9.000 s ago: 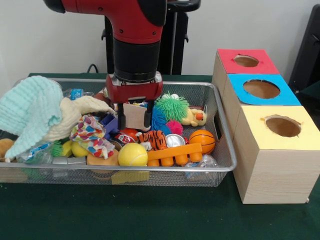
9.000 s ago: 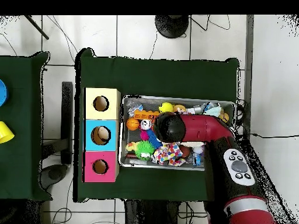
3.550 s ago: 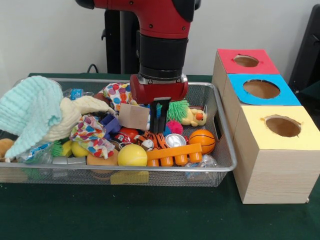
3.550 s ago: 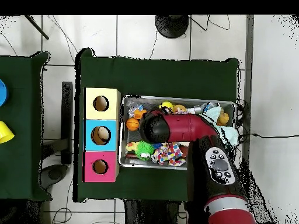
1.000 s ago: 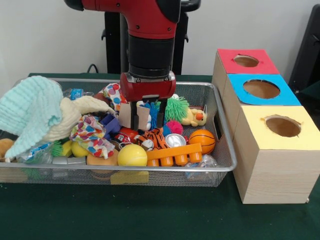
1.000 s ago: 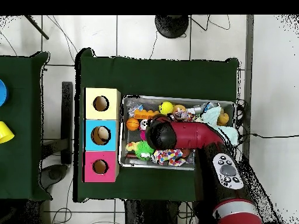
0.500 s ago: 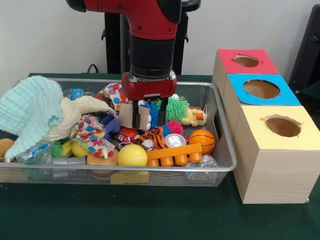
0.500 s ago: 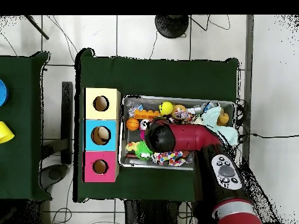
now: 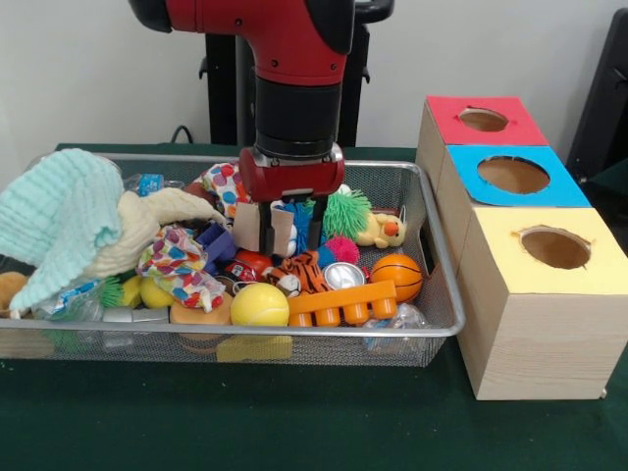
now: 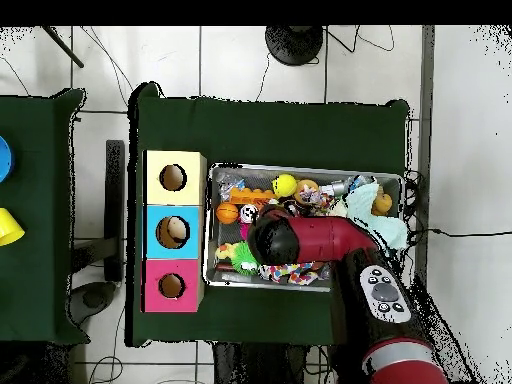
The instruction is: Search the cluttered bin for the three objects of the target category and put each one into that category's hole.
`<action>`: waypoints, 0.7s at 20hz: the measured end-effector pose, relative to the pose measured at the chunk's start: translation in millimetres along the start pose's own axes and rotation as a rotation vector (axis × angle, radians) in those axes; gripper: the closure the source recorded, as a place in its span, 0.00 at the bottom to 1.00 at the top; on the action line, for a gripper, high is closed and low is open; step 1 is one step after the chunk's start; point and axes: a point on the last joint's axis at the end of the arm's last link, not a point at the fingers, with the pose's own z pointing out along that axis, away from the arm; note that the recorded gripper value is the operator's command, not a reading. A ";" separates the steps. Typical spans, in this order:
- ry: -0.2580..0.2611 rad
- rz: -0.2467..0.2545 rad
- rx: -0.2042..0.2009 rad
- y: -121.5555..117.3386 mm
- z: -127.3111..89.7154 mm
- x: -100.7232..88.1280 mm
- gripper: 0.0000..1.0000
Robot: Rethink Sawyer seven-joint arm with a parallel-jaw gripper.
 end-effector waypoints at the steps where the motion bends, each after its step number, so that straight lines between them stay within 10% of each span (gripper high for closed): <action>1: -0.001 -0.001 0.001 -0.1 0.2 0.3 0.00; 14: 0.020 -0.011 -0.010 8.1 12.7 10.5 0.00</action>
